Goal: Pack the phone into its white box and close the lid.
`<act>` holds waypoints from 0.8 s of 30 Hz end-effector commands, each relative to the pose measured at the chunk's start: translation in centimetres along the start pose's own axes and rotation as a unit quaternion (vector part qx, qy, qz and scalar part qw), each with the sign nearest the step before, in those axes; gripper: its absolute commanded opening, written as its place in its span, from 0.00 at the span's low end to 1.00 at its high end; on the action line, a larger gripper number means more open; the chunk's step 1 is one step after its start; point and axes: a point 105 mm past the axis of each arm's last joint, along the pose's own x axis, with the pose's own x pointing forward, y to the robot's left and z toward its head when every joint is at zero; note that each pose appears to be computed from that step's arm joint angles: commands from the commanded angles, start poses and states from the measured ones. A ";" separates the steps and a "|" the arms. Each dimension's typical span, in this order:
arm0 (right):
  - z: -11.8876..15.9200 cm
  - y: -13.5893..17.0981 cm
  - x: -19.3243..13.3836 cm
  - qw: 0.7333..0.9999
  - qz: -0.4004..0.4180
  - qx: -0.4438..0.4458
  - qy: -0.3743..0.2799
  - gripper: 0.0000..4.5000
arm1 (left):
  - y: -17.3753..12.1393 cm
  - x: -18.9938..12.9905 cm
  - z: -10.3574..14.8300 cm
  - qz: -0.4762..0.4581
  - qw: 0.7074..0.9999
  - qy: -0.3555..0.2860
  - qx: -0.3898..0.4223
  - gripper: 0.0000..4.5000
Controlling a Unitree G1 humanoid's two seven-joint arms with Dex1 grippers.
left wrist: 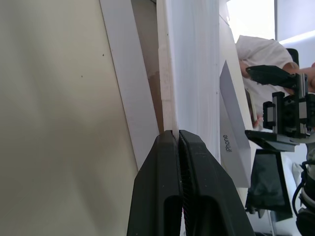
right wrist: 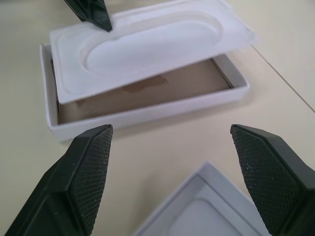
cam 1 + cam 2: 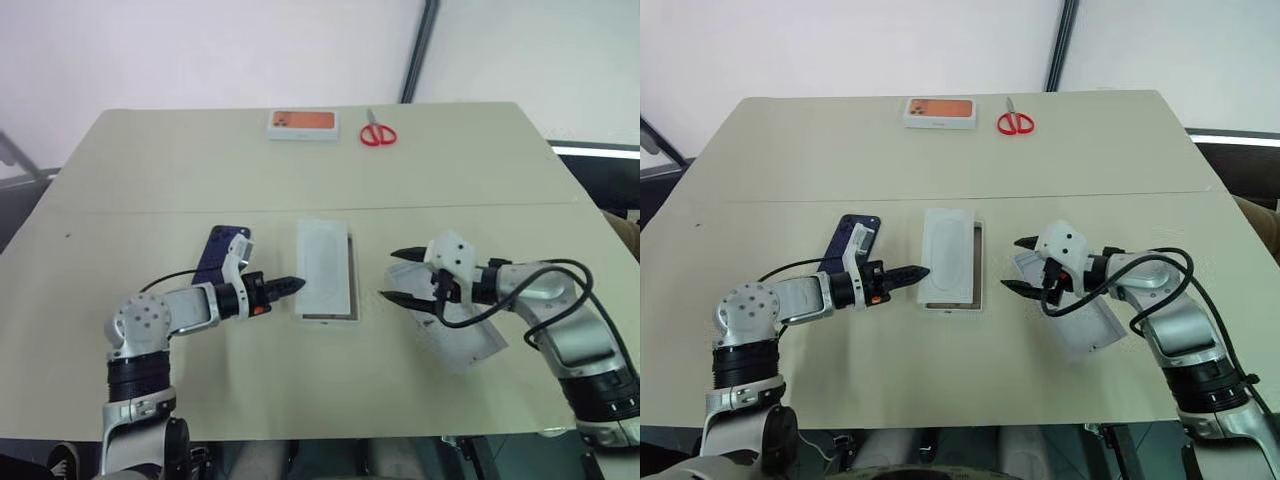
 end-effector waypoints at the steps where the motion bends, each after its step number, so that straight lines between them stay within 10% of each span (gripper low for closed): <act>1: 0.7 -0.3 -0.1 1.000 -0.009 -0.016 -0.012 0.89 | -1.0 0.0 0.6 -0.013 1.000 -0.009 0.019 0.00; 6: 0.7 -0.4 0.3 1.000 -0.010 -0.024 -0.012 0.90 | -1.2 0.0 -0.3 -0.014 0.999 0.012 0.030 0.21; 13: 1.1 -0.2 0.6 1.000 -0.008 -0.023 -0.020 0.90 | -2.1 -0.2 -0.2 -0.037 0.998 0.015 0.041 0.98; 24: 4.2 0.1 2.8 0.996 -0.006 0.005 -0.087 0.90 | -1.6 -2.5 2.2 0.002 0.992 -0.014 0.126 0.99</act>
